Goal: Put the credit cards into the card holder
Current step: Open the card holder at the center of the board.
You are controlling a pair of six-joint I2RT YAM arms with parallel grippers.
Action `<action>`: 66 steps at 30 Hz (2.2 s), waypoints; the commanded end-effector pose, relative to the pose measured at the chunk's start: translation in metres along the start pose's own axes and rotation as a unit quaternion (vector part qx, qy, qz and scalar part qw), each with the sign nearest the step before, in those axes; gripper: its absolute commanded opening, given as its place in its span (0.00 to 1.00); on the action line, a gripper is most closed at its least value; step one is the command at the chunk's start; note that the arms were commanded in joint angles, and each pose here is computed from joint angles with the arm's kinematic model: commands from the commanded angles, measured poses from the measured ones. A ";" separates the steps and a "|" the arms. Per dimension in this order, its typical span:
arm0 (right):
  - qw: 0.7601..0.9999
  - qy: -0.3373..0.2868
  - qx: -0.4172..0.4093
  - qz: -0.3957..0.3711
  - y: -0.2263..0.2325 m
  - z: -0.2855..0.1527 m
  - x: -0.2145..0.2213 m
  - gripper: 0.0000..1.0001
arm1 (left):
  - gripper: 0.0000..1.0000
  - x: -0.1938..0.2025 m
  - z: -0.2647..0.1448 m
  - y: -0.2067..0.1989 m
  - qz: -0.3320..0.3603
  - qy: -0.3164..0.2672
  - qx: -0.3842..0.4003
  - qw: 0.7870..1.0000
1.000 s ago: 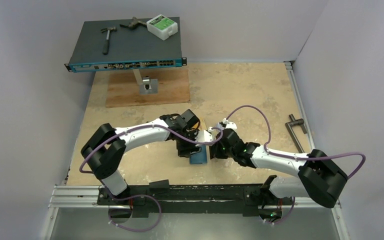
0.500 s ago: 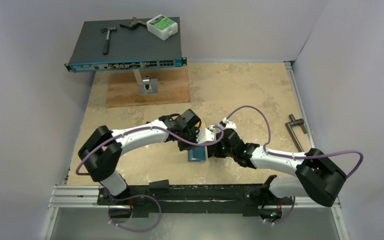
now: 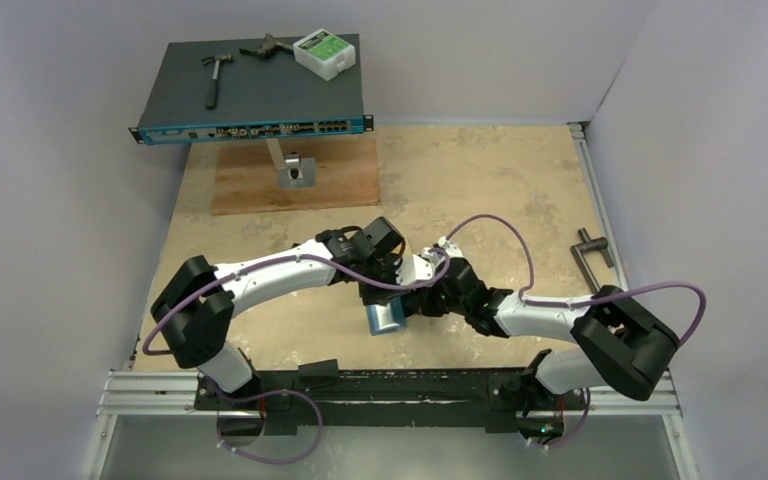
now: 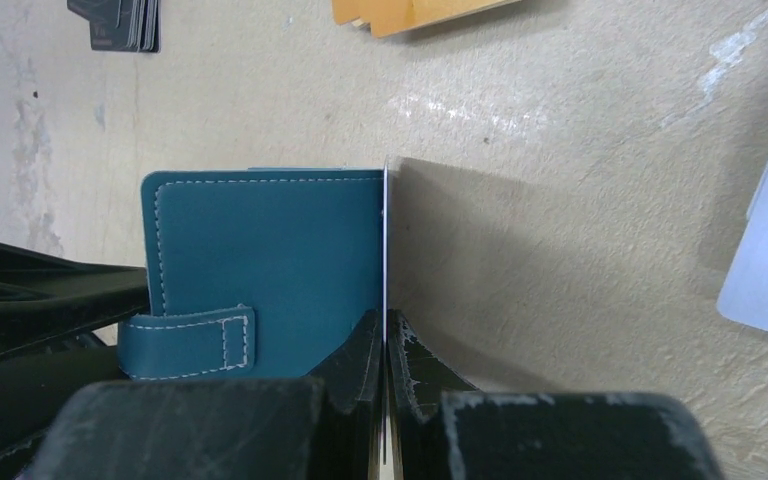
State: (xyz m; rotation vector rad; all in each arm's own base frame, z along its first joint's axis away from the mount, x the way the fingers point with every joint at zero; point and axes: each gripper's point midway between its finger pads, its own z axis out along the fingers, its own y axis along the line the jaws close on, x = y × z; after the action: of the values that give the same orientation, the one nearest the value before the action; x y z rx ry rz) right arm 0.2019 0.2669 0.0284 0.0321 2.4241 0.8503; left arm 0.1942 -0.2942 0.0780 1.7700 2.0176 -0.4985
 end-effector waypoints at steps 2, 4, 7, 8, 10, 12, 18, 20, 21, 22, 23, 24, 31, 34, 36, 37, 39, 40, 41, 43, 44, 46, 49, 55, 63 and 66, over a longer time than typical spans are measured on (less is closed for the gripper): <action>0.999 0.008 -0.037 -0.010 0.009 -0.004 0.005 0.00 | 0.06 -0.044 0.001 -0.004 0.001 -0.021 0.002 1.000; 0.998 0.005 -0.054 -0.007 0.017 -0.003 0.004 0.00 | 0.06 -0.046 0.006 -0.006 -0.002 -0.018 0.002 1.000; 0.998 0.018 -0.062 -0.007 0.022 0.002 0.006 0.00 | 0.08 -0.044 0.016 -0.006 -0.007 -0.008 -0.011 1.000; 0.998 0.021 -0.067 -0.007 0.023 0.003 0.007 0.00 | 0.08 -0.044 0.019 -0.005 -0.011 -0.004 -0.015 1.000; 0.997 0.031 -0.075 -0.007 0.025 0.005 0.012 0.00 | 0.06 -0.046 0.020 -0.002 -0.021 -0.007 -0.025 0.999; 0.996 0.039 -0.084 -0.010 0.027 0.009 0.015 0.00 | 0.06 -0.054 0.018 0.002 -0.029 -0.024 -0.036 0.999; 0.995 0.050 -0.091 -0.013 0.031 0.017 0.018 0.00 | 0.08 -0.074 0.017 0.008 -0.047 -0.052 -0.046 0.996; 0.994 0.053 -0.099 -0.005 0.031 0.015 0.022 0.00 | 0.10 -0.079 0.019 0.010 -0.055 -0.055 -0.047 0.996; 0.993 0.053 -0.101 -0.002 0.031 0.015 0.023 0.00 | 0.12 -0.082 0.020 0.010 -0.061 -0.057 -0.048 0.995; 0.994 0.055 -0.098 0.001 0.028 0.015 0.025 0.00 | 0.18 -0.084 0.021 0.012 -0.069 -0.058 -0.050 0.995; 0.994 0.055 -0.096 0.004 0.025 0.016 0.026 0.00 | 0.23 -0.086 0.022 0.012 -0.078 -0.061 -0.050 0.994; 0.994 0.054 -0.097 0.005 0.025 0.016 0.027 0.00 | 0.27 -0.088 0.022 0.013 -0.087 -0.065 -0.050 0.993; 0.995 0.048 -0.088 0.028 0.011 0.017 0.032 0.00 | 0.46 -0.096 0.015 0.018 -0.152 -0.084 -0.056 0.983; 0.995 0.040 -0.082 0.037 0.004 0.014 0.033 0.00 | 0.49 -0.092 0.017 0.025 -0.174 -0.086 -0.060 0.979; 0.996 0.028 -0.074 0.046 -0.003 0.011 0.031 0.00 | 0.49 -0.086 0.022 0.025 -0.169 -0.080 -0.061 0.980; 0.996 0.018 -0.070 0.050 -0.006 0.008 0.029 0.00 | 0.49 -0.082 0.025 0.024 -0.169 -0.076 -0.060 0.981; 0.996 -0.004 -0.066 0.058 -0.010 0.001 0.024 0.00 | 0.49 -0.074 0.032 0.020 -0.141 -0.067 -0.054 0.986; 0.996 -0.013 -0.064 0.060 -0.011 -0.002 0.021 0.00 | 0.49 -0.070 0.037 0.014 -0.124 -0.058 -0.053 0.989; 0.996 -0.023 -0.059 0.063 -0.014 -0.005 0.019 0.00 | 0.48 -0.066 0.042 0.009 -0.108 -0.048 -0.055 0.991; 0.995 -0.058 -0.047 0.071 -0.019 -0.014 0.007 0.00 | 0.48 -0.060 0.048 0.002 -0.074 -0.031 -0.060 0.995; 0.994 -0.073 -0.039 0.074 -0.023 -0.018 0.003 0.00 | 0.48 -0.056 0.051 -0.003 -0.059 -0.020 -0.060 0.996; 0.992 -0.090 -0.038 0.079 -0.024 -0.026 -0.002 0.00 | 0.48 -0.050 0.058 -0.013 -0.033 0.000 -0.055 0.998; 0.991 -0.103 -0.023 0.082 -0.028 -0.035 -0.008 0.00 | 0.47 -0.042 0.064 -0.020 -0.005 0.018 -0.054 0.998; 0.987 -0.138 0.004 0.083 -0.031 -0.068 -0.026 0.00 | 0.47 -0.024 0.067 -0.022 0.007 0.049 -0.052 0.997; 0.974 -0.204 0.038 0.096 -0.044 -0.111 -0.048 0.00 | 0.47 -0.021 0.072 -0.022 0.010 0.067 -0.044 0.997; 0.973 -0.209 0.059 0.082 -0.044 -0.114 -0.056 0.00 | 0.47 -0.024 0.066 -0.017 0.013 0.065 -0.056 0.996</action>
State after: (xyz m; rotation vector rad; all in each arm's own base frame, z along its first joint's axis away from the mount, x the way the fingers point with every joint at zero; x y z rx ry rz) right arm 0.1782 0.1636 0.0675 0.3704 2.1783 0.7503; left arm 0.1789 -0.3769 0.0447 1.7698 1.9853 -0.3824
